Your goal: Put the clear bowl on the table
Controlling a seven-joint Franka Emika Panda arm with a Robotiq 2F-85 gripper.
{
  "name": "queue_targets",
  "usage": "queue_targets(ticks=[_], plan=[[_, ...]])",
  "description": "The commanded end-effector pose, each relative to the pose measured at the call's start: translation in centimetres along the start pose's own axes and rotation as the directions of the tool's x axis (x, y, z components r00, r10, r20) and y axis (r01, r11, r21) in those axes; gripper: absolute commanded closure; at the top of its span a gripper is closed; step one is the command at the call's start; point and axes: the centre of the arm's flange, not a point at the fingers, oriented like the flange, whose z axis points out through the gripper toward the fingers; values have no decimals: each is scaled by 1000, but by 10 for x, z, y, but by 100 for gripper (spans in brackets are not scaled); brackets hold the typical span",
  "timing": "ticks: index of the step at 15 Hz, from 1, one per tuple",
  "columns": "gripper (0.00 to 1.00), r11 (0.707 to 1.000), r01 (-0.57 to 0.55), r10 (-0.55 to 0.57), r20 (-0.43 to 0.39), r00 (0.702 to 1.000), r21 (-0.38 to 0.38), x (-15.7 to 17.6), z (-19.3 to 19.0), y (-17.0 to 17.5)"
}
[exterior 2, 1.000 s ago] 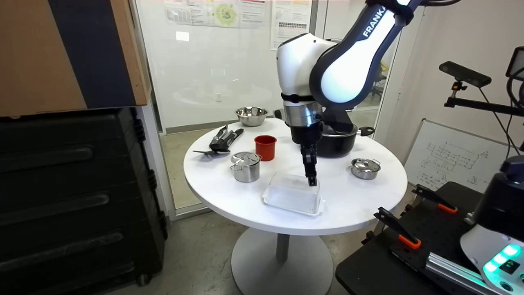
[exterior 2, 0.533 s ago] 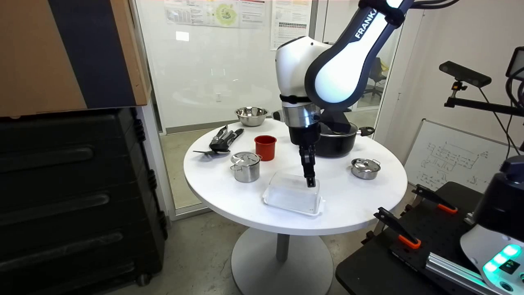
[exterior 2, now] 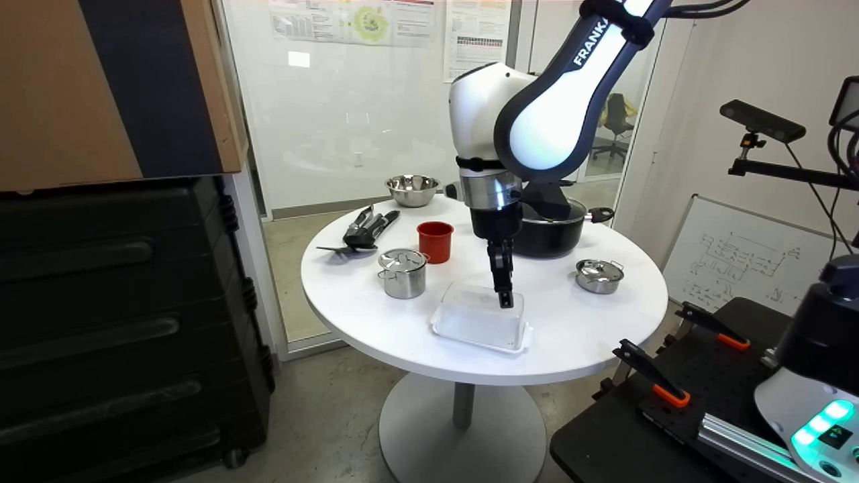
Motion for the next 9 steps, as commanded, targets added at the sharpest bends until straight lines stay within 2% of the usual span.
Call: queue_targets(ticks=[1,9], plan=[[0,999,-28,30,-34,999,43,12,6,4],[0,996,-59,63,-73,995,62,22,9,5]])
